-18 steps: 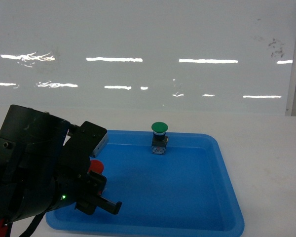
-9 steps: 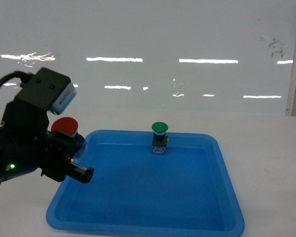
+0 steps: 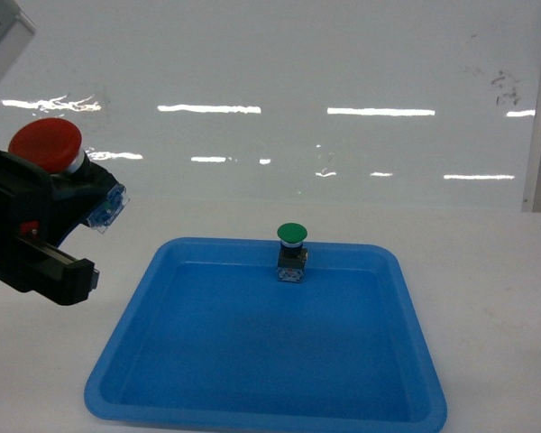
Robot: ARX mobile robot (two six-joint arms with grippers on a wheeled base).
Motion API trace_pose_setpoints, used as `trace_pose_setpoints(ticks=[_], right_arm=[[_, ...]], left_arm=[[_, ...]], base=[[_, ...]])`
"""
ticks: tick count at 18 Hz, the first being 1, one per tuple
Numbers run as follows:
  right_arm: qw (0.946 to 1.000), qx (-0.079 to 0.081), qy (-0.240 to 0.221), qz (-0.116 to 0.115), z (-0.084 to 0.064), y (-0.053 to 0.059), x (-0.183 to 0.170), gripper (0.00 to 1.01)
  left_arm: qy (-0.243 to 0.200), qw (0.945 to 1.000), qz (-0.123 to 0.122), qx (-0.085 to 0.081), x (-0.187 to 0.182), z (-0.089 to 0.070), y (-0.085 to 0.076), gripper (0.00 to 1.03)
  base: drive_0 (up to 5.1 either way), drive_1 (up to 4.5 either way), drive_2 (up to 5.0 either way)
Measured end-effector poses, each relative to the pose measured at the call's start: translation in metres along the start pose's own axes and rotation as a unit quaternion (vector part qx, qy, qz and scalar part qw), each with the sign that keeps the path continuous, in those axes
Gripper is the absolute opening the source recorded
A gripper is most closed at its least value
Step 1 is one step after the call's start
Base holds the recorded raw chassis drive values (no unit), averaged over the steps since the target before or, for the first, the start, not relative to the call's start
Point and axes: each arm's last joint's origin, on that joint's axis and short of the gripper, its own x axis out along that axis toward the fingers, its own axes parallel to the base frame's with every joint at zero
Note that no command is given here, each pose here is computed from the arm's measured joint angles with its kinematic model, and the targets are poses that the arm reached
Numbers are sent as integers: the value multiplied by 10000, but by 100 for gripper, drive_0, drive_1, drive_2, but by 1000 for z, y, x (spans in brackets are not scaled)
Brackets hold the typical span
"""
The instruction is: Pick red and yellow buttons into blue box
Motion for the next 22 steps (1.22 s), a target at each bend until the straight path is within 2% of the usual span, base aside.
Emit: trace_pose_setpoints(ticks=[2, 5, 8, 11, 15, 22], right_arm=[[10000, 0, 0, 0, 0, 0, 0, 26], [10000, 0, 2, 0, 0, 0, 0, 26], [10000, 0, 2, 0, 0, 0, 0, 26], [10000, 0, 0, 0, 0, 0, 0, 26], [10000, 0, 0, 0, 0, 0, 0, 26], [10000, 0, 0, 0, 0, 0, 0, 26]], left_arm=[[-183, 9998, 48, 1, -9, 2, 0, 23], [-155, 9998, 85, -41, -19, -4, 1, 23], [-278, 9993, 247, -108, -27, -6, 9, 23], [-216, 9986, 438, -184, -30, -14, 19, 23], [-131, 9984, 490, -249, -37, -23, 24, 23], [-203, 9976, 617, -218, -48, -22, 25, 23]], base=[[0, 0, 0], [0, 0, 0], [0, 0, 0], [0, 0, 0], [0, 0, 0], [0, 0, 0]])
